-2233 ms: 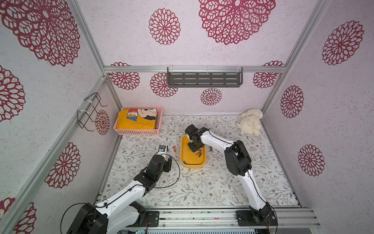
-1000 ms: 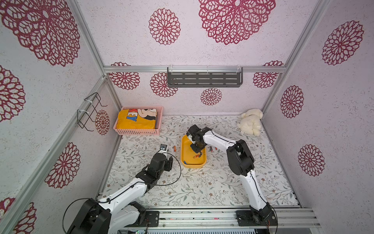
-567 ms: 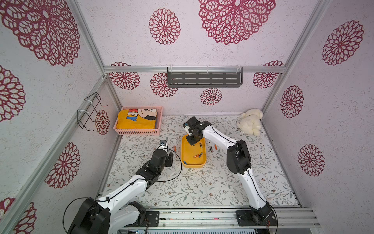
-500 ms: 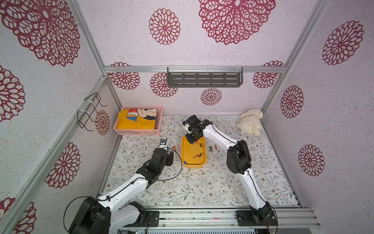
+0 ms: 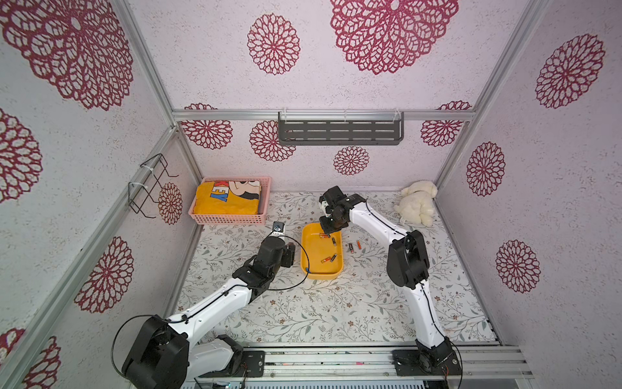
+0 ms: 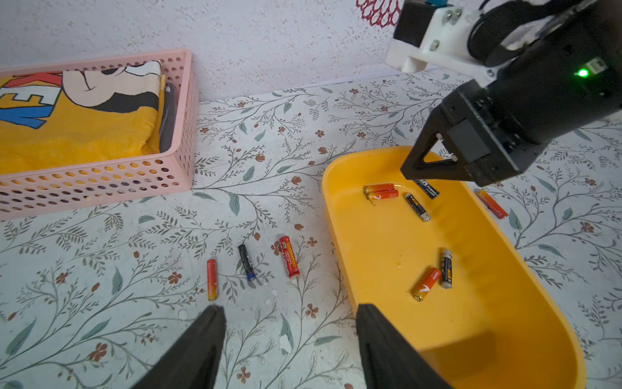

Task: Take the batteries out of the storage box
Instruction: Pick up the battery from the storage box, then place the battery at the center of the board.

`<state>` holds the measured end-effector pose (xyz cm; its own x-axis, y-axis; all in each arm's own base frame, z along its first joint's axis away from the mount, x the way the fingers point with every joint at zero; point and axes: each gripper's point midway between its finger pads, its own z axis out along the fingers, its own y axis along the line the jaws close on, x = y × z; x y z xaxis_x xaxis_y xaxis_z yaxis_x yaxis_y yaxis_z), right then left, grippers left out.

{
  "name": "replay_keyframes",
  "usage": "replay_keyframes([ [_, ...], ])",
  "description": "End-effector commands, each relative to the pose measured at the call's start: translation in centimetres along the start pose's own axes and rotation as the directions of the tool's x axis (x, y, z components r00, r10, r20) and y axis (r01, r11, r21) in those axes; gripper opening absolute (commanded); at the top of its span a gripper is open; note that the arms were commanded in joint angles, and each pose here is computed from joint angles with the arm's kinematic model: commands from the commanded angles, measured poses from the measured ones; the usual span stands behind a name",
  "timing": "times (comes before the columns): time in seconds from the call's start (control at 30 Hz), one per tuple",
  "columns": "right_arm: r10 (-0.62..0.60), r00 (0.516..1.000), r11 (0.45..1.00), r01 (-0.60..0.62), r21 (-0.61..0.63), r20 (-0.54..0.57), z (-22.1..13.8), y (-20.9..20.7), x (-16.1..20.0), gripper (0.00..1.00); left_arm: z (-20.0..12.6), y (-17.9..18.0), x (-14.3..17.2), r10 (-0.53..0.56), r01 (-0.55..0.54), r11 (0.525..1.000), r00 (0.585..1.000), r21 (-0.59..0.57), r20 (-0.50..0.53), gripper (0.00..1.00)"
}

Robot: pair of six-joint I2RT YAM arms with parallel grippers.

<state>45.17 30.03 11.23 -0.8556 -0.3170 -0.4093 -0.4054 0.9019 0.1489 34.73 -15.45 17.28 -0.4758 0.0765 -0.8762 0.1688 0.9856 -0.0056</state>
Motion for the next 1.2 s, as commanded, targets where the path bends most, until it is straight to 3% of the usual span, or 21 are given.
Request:
replay_keyframes([
  [0.0,0.109,0.983,0.993,-0.114,0.022,0.15,-6.6,-2.8,-2.0,0.02,0.2,-1.2,-0.5,0.019,-0.019,0.999,1.0,0.028,-0.005,0.66],
  [0.2,0.236,0.954,0.964,-0.254,0.078,0.183,-7.7,-9.4,2.0,0.02,1.0,-2.8,-0.6,0.05,-0.049,0.997,0.998,0.058,-0.025,0.66],
  [0.43,0.317,0.94,0.933,-0.333,0.139,0.125,-4.3,-14.2,7.2,0.02,2.1,-4.8,-1.1,0.08,-0.073,0.992,0.995,0.1,-0.063,0.66],
  [0.97,0.285,0.958,0.935,-0.283,0.211,0.022,1.9,-16.5,8.7,0.03,1.6,-6.6,-1.5,0.116,-0.094,0.983,0.984,0.155,-0.135,0.65],
  [1.17,0.291,0.957,0.934,-0.286,0.216,0.007,2.7,-16.9,9.2,0.13,1.1,-8.4,-0.6,0.19,-0.131,0.956,0.958,0.261,-0.215,0.65],
])
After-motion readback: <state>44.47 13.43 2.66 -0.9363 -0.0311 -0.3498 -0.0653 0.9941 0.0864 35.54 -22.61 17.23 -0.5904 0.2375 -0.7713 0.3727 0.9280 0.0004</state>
